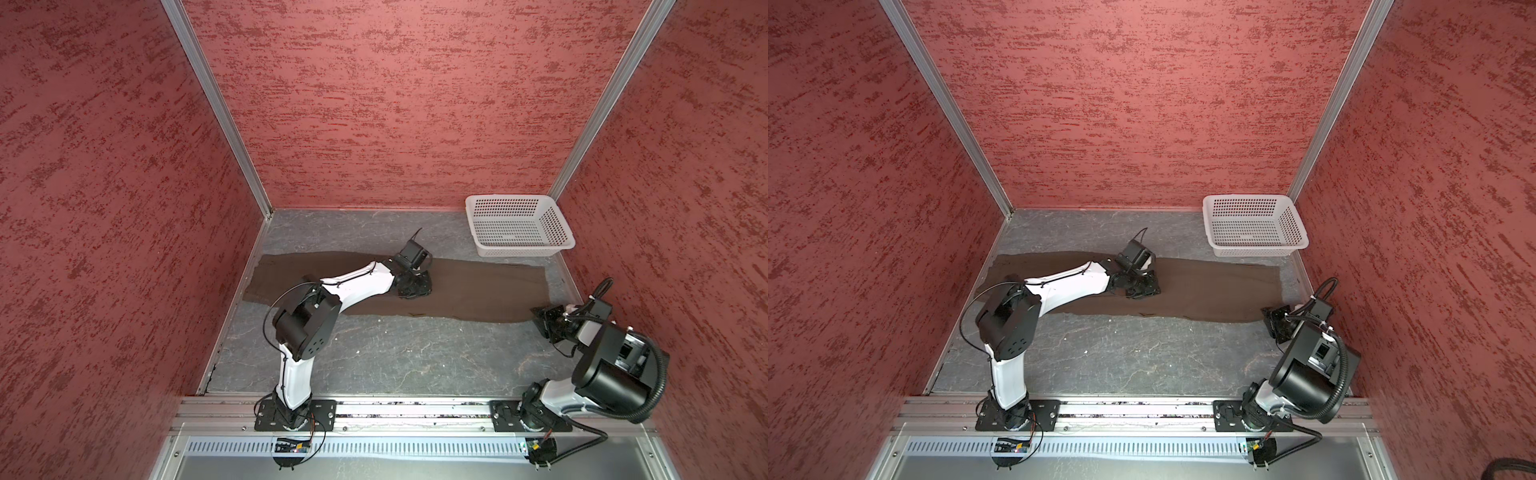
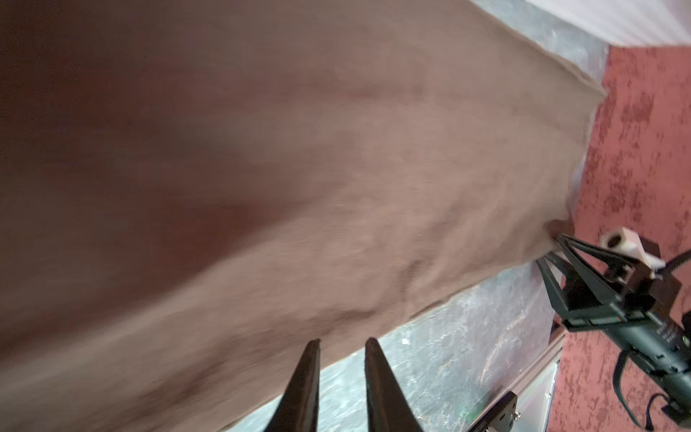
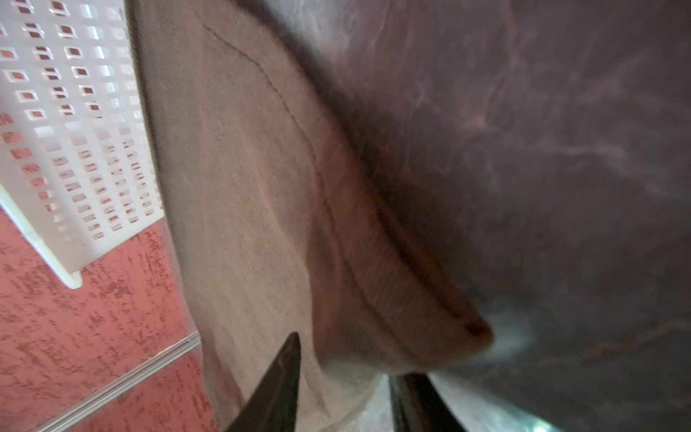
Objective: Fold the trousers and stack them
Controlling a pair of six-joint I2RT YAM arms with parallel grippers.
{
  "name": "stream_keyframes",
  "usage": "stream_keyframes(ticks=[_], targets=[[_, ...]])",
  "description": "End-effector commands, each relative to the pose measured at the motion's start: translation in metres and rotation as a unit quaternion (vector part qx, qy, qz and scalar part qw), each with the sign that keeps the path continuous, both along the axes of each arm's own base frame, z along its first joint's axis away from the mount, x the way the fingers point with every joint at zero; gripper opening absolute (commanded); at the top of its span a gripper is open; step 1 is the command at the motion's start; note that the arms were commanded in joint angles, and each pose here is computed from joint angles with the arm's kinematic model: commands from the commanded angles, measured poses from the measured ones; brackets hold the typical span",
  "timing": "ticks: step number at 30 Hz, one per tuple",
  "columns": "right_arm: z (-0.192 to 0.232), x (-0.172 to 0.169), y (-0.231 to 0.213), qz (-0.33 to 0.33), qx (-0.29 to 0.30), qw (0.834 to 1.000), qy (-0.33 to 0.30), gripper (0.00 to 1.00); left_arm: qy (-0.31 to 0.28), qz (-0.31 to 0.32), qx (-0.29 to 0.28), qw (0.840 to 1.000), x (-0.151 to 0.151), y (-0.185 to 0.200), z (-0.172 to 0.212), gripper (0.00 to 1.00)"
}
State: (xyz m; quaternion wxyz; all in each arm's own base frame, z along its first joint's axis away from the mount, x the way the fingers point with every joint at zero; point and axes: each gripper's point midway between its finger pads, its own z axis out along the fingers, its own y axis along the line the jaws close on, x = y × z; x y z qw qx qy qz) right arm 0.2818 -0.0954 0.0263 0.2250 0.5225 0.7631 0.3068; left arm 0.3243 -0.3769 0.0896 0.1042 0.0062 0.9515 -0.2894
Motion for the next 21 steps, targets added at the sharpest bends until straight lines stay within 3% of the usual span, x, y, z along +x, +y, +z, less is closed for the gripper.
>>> stream_keyframes(ticks=[1, 4, 6, 12, 21], targets=[[-0.027, -0.013, -0.007, -0.019, -0.014, 0.998, 0.063, 0.28, 0.0, -0.047, -0.022, 0.999, -0.01, -0.036, 0.007, 0.24], [-0.028, -0.009, -0.008, -0.021, -0.013, 0.998, 0.053, 0.08, 0.017, -0.067, -0.023, 0.997, -0.017, -0.055, -0.006, 0.24], [-0.025, -0.005, -0.008, -0.022, -0.012, 0.999, 0.04, 0.0, 0.024, -0.077, -0.022, 0.997, -0.023, -0.065, -0.016, 0.24], [0.001, 0.007, -0.017, -0.021, -0.036, 0.999, 0.008, 0.0, 0.05, -0.091, -0.007, 0.995, -0.033, -0.08, -0.044, 0.24], [0.075, 0.02, -0.03, -0.029, -0.14, 0.988, -0.062, 0.0, 0.06, -0.096, 0.017, 0.993, -0.036, -0.091, -0.074, 0.24]])
